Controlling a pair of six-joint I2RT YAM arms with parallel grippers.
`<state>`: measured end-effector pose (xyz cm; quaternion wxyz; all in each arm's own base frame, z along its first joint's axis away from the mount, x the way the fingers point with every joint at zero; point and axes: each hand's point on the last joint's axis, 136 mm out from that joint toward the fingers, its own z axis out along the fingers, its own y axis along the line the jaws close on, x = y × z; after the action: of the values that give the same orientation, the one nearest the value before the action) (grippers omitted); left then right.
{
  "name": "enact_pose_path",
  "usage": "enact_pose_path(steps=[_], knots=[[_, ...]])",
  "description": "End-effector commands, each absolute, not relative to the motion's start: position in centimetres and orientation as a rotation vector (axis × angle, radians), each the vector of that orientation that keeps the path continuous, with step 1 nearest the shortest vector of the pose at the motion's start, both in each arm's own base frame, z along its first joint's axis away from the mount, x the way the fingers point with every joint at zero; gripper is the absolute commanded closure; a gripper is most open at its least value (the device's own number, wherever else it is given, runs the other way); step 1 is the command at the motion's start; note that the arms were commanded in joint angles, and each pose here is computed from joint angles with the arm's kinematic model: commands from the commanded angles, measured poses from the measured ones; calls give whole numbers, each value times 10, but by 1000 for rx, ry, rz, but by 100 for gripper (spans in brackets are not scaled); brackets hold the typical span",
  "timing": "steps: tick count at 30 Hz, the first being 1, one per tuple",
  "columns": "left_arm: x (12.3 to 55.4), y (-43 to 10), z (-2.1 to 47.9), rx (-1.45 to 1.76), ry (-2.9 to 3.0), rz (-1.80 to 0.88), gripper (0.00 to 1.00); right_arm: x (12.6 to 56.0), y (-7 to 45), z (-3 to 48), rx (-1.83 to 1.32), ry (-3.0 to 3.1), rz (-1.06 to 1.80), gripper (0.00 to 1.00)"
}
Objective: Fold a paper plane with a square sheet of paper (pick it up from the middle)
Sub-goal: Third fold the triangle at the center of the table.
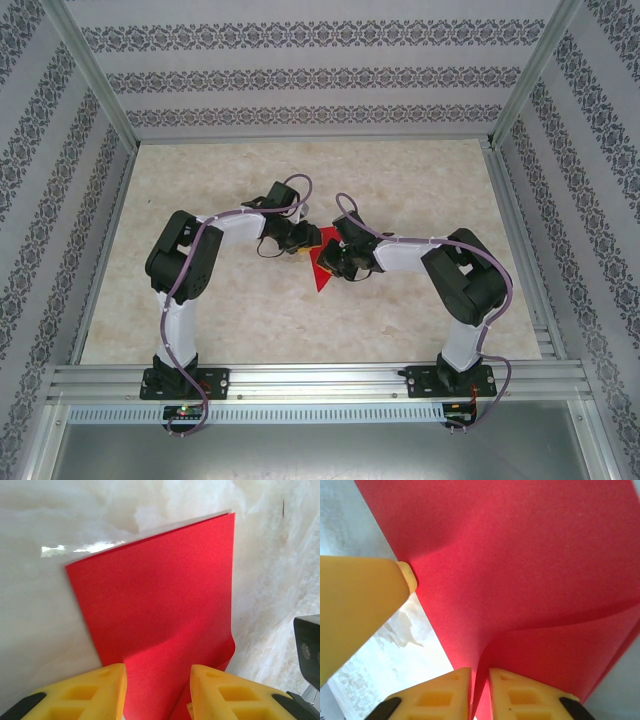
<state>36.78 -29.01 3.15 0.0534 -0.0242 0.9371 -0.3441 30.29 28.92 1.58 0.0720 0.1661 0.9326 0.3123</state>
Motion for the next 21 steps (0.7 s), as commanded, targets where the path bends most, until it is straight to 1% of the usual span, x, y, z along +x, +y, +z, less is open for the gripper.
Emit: enact_pose_path(steps=[1,7,9,13,17,19,21], knots=[[388,-269,64,-132,2781,-1017,60,302,288,5,515,2819,890,78],[404,-241,76,-231,2728,-989,59,301,288,4,518,2819,895,67],[406,-236,78,-246,2717,-993,58,301,288,5,522,2815,899,61],[403,-235,82,-230,2713,-1000,57,300,287,4,524,2814,899,56],[399,-238,81,-208,2715,-1027,57,298,285,1,528,2822,887,56],[395,-239,80,-204,2718,-1043,57,297,284,0,527,2826,883,57],[391,-240,80,-199,2724,-1055,58,296,283,-1,531,2827,878,62]])
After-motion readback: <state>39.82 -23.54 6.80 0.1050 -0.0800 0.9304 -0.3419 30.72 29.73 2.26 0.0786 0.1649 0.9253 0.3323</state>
